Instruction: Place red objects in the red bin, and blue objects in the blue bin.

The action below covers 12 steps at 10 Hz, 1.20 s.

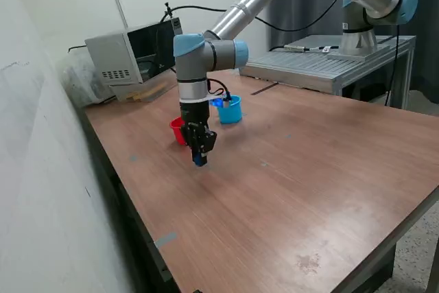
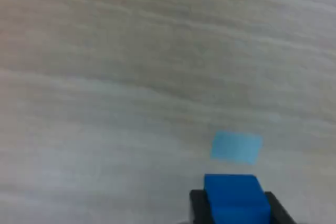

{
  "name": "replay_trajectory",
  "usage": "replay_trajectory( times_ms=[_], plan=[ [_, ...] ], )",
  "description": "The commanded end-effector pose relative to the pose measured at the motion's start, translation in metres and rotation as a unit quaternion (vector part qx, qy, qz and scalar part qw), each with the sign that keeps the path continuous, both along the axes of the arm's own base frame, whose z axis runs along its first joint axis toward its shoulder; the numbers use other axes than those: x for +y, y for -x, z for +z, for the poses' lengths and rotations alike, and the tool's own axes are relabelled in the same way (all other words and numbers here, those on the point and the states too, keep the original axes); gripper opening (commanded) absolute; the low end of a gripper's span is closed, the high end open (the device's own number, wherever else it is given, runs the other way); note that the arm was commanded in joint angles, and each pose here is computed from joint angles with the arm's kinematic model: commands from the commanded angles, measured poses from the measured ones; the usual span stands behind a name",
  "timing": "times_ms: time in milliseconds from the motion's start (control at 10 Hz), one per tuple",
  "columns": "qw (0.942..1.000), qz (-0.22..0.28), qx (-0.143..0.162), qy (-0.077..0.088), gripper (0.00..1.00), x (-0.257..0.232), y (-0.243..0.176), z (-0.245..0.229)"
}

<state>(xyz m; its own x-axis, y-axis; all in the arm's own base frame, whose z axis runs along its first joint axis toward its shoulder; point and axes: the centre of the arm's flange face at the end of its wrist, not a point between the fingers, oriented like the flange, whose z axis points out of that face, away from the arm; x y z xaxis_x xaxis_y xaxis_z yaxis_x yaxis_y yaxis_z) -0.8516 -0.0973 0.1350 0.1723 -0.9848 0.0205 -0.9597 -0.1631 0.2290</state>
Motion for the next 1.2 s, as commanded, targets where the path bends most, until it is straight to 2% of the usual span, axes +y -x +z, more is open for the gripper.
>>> replay_trajectory(
  times_ms=[0, 200, 400, 500, 600, 700, 900, 1000, 1100],
  plan=[
    [0.9998, -0.013, 0.014, 0.001, 0.0, 0.0, -0.014, 0.073],
    [0.9996, -0.019, -0.023, 0.002, 0.0, 0.008, -0.046, 0.103],
    [0.9965, -0.018, -0.082, 0.003, 0.0, 0.007, -0.08, 0.116],
    [0.9955, -0.018, -0.093, 0.001, 0.0, 0.007, -0.097, 0.121],
    [0.9944, -0.021, -0.102, -0.018, 0.0, 0.011, -0.109, 0.121],
    [0.9871, -0.053, -0.147, -0.034, 0.0, 0.057, -0.122, 0.109],
    [0.9779, -0.083, -0.189, -0.032, 0.0, 0.107, -0.133, 0.096],
    [0.9718, -0.096, -0.21, -0.049, 0.0, 0.129, -0.14, 0.09],
    [0.9683, -0.109, -0.217, -0.058, 0.0, 0.149, -0.144, 0.086]
  ],
)
